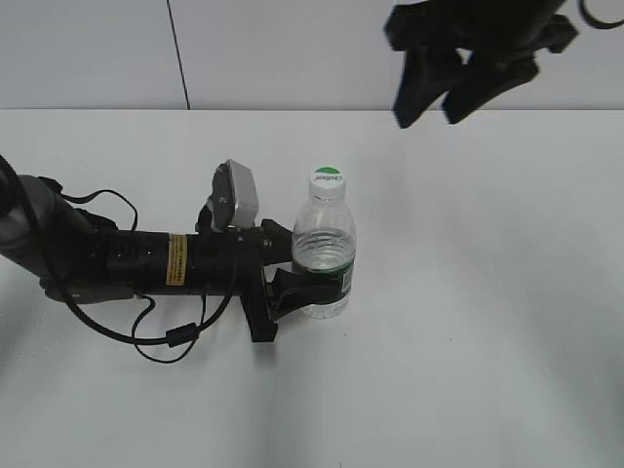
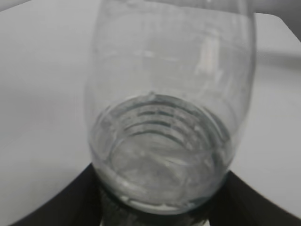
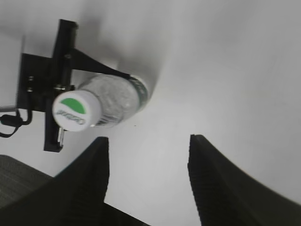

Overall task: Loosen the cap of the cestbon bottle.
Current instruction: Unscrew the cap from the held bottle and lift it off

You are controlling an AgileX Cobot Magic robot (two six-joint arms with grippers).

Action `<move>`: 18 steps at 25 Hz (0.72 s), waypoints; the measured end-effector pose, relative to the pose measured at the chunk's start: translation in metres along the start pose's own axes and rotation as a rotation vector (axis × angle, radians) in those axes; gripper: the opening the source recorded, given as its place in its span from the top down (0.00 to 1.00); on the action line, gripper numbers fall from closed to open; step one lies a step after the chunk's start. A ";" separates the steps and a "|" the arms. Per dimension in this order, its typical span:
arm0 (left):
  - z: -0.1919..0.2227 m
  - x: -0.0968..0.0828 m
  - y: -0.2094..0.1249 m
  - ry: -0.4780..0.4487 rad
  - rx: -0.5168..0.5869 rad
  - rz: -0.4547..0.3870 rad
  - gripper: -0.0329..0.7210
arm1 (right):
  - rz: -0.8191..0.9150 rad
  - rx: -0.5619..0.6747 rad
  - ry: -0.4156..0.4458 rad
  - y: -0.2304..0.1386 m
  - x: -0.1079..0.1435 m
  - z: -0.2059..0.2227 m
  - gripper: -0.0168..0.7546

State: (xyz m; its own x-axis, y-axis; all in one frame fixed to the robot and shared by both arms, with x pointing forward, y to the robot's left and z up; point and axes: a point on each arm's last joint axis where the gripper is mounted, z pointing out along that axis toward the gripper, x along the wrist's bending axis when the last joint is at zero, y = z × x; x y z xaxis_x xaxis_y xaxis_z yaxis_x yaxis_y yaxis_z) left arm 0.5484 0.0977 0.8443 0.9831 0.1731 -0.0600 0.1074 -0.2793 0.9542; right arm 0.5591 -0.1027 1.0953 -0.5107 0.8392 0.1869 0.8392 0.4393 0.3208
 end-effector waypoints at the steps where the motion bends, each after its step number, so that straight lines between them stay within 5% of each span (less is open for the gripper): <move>1: 0.000 0.000 0.000 0.000 0.000 0.000 0.46 | -0.028 0.008 0.010 0.003 0.011 0.005 0.44; 7: 0.000 0.000 0.000 -0.001 0.000 0.001 0.46 | -0.124 0.059 0.012 0.007 0.047 0.032 0.44; 18: 0.000 0.000 0.000 -0.003 0.002 0.001 0.46 | -0.122 0.088 0.008 0.011 0.051 0.050 0.44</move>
State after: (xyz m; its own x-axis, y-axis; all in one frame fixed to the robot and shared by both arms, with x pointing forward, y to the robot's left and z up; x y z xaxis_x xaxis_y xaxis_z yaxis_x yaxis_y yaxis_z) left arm 0.5481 0.0976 0.8440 0.9836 0.1700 -0.0600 0.1068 -0.2809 0.9538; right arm 0.5517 -0.0390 1.0625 -0.6109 0.7756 0.1590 0.7839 0.5645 0.2585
